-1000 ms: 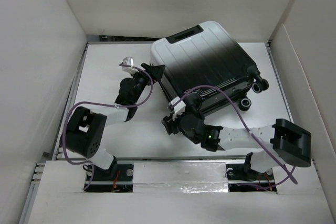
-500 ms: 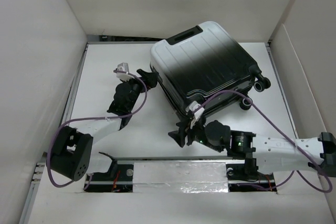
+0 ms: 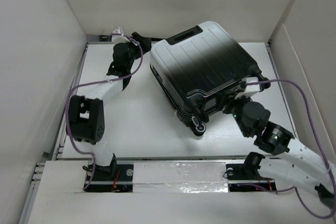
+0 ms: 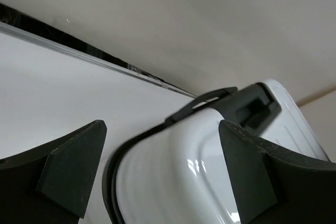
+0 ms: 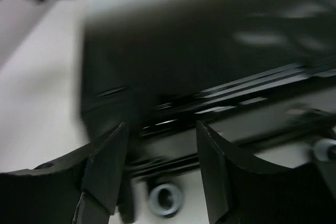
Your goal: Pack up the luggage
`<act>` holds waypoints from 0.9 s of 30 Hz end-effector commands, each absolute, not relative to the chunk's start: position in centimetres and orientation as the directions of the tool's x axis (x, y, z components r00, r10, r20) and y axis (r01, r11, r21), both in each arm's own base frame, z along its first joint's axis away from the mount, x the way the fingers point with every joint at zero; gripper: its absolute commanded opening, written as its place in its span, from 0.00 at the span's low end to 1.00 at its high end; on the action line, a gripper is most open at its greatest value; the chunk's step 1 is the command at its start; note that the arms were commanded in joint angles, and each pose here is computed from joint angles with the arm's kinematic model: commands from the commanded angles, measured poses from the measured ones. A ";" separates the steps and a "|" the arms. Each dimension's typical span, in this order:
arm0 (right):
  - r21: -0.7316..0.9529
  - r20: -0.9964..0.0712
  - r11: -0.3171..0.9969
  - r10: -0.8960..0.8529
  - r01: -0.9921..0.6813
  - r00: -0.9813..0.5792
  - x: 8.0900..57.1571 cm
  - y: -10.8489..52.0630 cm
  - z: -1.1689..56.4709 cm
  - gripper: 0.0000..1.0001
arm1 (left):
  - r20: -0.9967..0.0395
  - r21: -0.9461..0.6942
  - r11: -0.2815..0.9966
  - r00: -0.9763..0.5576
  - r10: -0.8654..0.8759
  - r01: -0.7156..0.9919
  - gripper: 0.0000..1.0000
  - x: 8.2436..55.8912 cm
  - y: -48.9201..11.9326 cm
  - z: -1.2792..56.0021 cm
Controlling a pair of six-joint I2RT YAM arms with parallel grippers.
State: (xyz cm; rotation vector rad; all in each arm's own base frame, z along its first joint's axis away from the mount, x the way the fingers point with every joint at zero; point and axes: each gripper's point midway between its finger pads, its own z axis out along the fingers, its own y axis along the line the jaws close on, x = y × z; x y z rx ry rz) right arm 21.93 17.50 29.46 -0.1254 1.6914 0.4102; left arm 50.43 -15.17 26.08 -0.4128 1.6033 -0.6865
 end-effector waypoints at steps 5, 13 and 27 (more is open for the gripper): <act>0.152 -0.987 0.965 0.157 0.214 -0.009 28.5 1.9 31.8 0.77 | -0.761 -0.640 0.736 -0.313 -0.568 0.221 0.88 56.2 -17.8 25.7; 0.270 -0.955 0.959 0.255 -0.087 -0.152 34.0 2.8 29.5 0.92 | -0.759 -0.638 0.703 -0.413 -0.504 0.315 0.88 58.8 -20.8 24.0; 0.340 -0.924 0.913 0.279 -0.226 -0.262 39.0 5.8 26.4 0.91 | -0.753 -0.658 0.551 -0.466 -0.465 0.513 0.86 49.6 -25.4 22.0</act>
